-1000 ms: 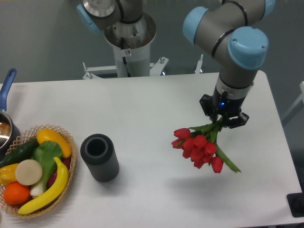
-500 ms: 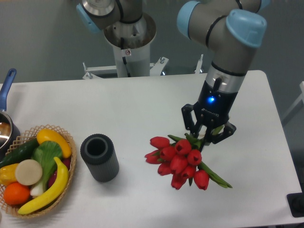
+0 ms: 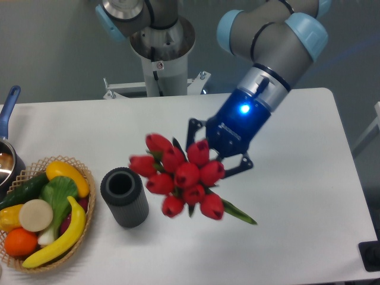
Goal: Insert the flowers into the vase
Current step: 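Carry the tulips over the dark grey vase, stems pointing down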
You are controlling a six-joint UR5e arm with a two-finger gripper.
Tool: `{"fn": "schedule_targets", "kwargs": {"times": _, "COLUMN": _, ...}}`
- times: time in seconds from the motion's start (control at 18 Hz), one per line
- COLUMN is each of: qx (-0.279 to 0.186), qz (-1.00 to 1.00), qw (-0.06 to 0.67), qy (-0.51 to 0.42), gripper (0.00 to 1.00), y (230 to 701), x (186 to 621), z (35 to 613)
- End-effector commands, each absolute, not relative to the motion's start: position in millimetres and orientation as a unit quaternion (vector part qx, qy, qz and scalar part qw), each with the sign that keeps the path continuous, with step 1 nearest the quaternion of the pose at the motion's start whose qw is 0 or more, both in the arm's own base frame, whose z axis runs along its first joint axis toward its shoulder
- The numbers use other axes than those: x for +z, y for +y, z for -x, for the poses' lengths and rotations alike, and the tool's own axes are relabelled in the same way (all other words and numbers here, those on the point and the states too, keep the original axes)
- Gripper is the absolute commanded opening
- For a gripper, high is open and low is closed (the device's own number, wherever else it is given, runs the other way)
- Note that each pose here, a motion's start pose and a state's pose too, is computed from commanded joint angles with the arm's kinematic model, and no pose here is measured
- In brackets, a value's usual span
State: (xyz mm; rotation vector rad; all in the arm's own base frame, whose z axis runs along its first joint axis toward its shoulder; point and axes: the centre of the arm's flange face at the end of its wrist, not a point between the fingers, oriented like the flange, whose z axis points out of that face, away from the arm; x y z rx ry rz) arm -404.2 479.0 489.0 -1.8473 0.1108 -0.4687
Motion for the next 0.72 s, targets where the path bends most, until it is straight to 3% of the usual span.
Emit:
{"fn": "schedule_targets", "kwargs": {"times": 0.39, "qx": -0.263, "qz": 0.709, "qw": 0.649, "qy": 0.088, "gripper": 0.0, "y": 473.1, "x": 470.8, "z": 361.1}}
{"fn": "schedule_targets", "kwargs": {"times": 0.72, "qx": -0.294, "qz": 0.702, "qw": 0.641, "qy": 0.099, "gripper": 0.0, "y": 494.8, "x": 451.9, "z": 338.2}}
